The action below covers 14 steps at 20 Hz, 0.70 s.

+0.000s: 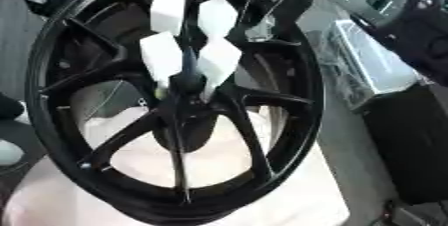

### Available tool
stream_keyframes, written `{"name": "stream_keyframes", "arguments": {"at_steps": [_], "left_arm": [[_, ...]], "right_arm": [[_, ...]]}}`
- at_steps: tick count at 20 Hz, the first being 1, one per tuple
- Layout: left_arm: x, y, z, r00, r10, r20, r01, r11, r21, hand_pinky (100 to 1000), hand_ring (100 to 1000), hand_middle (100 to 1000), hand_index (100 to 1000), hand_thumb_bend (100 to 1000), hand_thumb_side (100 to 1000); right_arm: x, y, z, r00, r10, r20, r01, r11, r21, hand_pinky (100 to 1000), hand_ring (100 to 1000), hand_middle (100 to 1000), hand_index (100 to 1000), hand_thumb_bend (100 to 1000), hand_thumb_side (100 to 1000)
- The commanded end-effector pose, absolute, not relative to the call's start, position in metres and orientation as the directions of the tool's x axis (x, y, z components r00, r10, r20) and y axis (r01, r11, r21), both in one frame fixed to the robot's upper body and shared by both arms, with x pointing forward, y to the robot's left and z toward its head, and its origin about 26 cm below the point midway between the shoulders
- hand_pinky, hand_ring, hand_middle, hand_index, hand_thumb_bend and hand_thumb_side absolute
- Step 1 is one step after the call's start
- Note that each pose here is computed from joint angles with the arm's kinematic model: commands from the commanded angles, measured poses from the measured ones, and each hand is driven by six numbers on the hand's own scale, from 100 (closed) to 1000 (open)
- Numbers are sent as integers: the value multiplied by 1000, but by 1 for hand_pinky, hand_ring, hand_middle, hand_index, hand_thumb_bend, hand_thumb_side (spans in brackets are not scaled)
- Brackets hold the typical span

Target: Pull the pin out of the wheel hub.

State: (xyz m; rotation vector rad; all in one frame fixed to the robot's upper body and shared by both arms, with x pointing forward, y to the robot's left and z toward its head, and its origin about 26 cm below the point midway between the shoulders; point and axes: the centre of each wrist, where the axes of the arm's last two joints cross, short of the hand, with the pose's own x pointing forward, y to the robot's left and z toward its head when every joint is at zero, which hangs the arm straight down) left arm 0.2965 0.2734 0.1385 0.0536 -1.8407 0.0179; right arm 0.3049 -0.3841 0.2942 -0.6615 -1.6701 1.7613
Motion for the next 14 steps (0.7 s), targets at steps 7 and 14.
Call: {"name": "stream_keyframes", "arguments": {"at_steps": [7,14], "left_arm": [[296,274,142,-274,-35,961,-44,999,24,704,890,843,736,160,952],[296,273,141,-270,-35,962,-39,999,25,705,891,843,736,161,958]], "right_arm": [[302,-385,305,-672,740,37,-66,-10,-998,936,834,799,899,241,513],[302,-386,303,-662,749,38,-60,-2,-998,931,827,781,887,221,474]]}}
